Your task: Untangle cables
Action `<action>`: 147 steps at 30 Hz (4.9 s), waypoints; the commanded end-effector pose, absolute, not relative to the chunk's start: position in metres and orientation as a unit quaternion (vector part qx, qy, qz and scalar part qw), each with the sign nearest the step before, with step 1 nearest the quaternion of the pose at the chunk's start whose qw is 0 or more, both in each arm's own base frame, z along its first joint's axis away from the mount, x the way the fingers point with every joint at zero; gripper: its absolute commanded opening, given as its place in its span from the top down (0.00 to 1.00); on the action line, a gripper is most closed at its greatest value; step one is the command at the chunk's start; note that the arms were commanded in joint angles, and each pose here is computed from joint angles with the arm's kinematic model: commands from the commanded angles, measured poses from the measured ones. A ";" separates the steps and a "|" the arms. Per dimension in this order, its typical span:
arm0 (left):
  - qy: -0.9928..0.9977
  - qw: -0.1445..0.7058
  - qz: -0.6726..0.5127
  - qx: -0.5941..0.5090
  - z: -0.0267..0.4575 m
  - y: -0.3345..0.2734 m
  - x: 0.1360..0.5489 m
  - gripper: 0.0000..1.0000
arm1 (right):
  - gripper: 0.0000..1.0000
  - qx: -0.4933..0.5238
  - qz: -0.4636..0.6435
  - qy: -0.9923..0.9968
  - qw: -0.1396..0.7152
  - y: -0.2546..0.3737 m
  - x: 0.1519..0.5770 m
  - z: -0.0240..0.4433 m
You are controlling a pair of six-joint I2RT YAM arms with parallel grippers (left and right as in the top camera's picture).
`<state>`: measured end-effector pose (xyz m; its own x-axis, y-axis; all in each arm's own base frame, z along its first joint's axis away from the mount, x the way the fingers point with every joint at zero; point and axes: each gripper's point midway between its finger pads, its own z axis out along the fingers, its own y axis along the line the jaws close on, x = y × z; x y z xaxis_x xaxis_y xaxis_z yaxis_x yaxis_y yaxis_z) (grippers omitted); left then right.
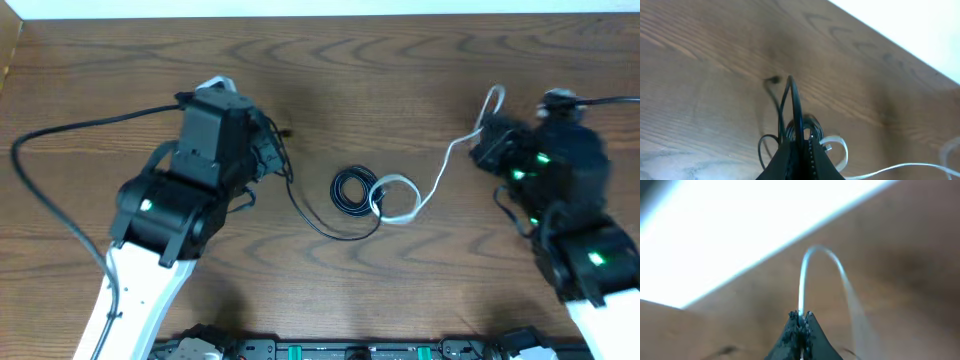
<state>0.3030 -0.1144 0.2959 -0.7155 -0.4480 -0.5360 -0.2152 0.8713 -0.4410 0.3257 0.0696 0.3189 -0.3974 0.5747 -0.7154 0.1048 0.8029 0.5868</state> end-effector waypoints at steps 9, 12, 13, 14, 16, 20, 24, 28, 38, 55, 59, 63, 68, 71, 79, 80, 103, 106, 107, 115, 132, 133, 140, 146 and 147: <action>0.943 0.243 -0.165 -0.155 0.251 -0.134 0.309 0.88 | 0.99 0.182 0.198 0.793 0.546 0.058 0.316 0.348; 0.951 0.220 -0.150 -0.156 0.236 -0.134 0.310 0.87 | 0.99 0.171 0.222 0.773 0.568 0.063 0.318 0.367; 0.954 0.212 -0.146 -0.157 0.231 -0.134 0.311 0.87 | 0.99 0.168 0.231 0.762 0.582 0.064 0.318 0.380; 0.955 0.206 -0.142 -0.157 0.228 -0.134 0.311 0.86 | 0.99 0.165 0.239 0.752 0.593 0.065 0.317 0.392; 0.959 0.193 -0.134 -0.158 0.219 -0.134 0.311 0.83 | 0.98 0.157 0.246 0.732 0.616 0.064 0.313 0.421; 0.963 0.177 -0.123 -0.159 0.210 -0.134 0.311 0.67 | 0.98 0.121 0.203 0.699 0.675 0.054 0.305 0.480; 0.967 0.161 -0.114 -0.160 0.201 -0.134 0.310 0.48 | 0.99 0.144 0.116 0.664 0.725 0.020 0.291 0.534; 0.969 0.152 -0.108 -0.160 0.194 -0.134 0.309 0.41 | 0.99 0.153 0.095 0.659 0.730 0.012 0.286 0.551; 0.972 0.126 -0.120 -0.156 0.190 -0.139 0.300 0.36 | 0.99 0.133 0.079 0.727 0.669 0.028 0.327 0.504; 0.974 0.122 -0.110 -0.158 0.187 -0.136 0.297 0.36 | 0.99 0.175 -0.164 0.716 0.656 -0.031 0.348 0.545; 0.974 0.122 -0.110 -0.158 0.187 -0.136 0.297 0.35 | 0.99 0.164 -0.156 0.708 0.669 -0.026 0.356 0.576; 0.974 0.121 -0.110 -0.158 0.187 -0.136 0.297 0.36 | 0.99 0.125 -0.129 0.733 0.656 -0.009 0.380 0.569; 0.975 0.116 -0.106 -0.158 0.186 -0.134 0.294 0.36 | 0.99 0.175 -0.152 0.765 0.601 -0.045 0.409 0.525; 0.976 0.112 -0.104 -0.158 0.186 -0.134 0.292 0.35 | 0.99 0.204 -0.138 0.784 0.570 -0.057 0.420 0.498; 0.976 0.109 -0.102 -0.158 0.184 -0.133 0.291 0.36 | 0.99 0.219 -0.144 0.851 0.454 -0.070 0.442 0.414; 0.976 0.109 -0.102 -0.158 0.184 -0.133 0.291 0.36 | 0.99 0.221 -0.140 0.855 0.448 -0.069 0.444 0.408; 0.977 0.106 -0.100 -0.159 0.183 -0.132 0.289 0.34 | 0.73 0.188 -0.174 0.931 0.262 -0.069 0.408 0.318; 0.977 0.106 -0.100 -0.159 0.183 -0.132 0.289 0.34 | 0.34 0.176 -0.145 0.945 0.234 -0.057 0.408 0.298; 0.977 0.106 -0.100 -0.159 0.183 -0.132 0.289 0.34 | 0.26 0.172 -0.128 0.951 0.224 -0.051 0.408 0.290; 0.970 0.121 -0.073 -0.199 0.182 -0.109 0.298 0.34 | 0.02 0.132 0.061 0.983 0.116 0.023 0.395 0.232; 0.970 0.021 -0.078 -0.228 0.153 -0.106 0.260 0.26 | 0.01 0.051 0.175 0.983 0.004 0.145 0.359 0.153; 0.970 0.013 -0.074 -0.233 0.148 -0.106 0.256 0.26 | 0.01 0.046 0.175 0.983 0.002 0.149 0.357 0.153; 0.960 -0.028 -0.052 -0.272 0.116 -0.102 0.234 0.26 | 0.01 0.012 0.169 0.985 -0.001 0.171 0.347 0.152; 0.947 -0.033 -0.049 -0.316 0.089 -0.101 0.230 0.26 | 0.01 0.006 0.168 0.986 -0.002 0.175 0.345 0.152; 0.944 -0.034 -0.048 -0.324 0.086 -0.100 0.229 0.26 | 0.01 0.006 0.168 0.986 -0.002 0.175 0.345 0.152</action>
<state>0.2370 -0.1015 0.1001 -0.8350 -0.5462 0.0666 -0.5502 0.8292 -0.0982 0.3473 0.1741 0.1517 -1.0000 0.0059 0.0021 0.0062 0.9428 0.3333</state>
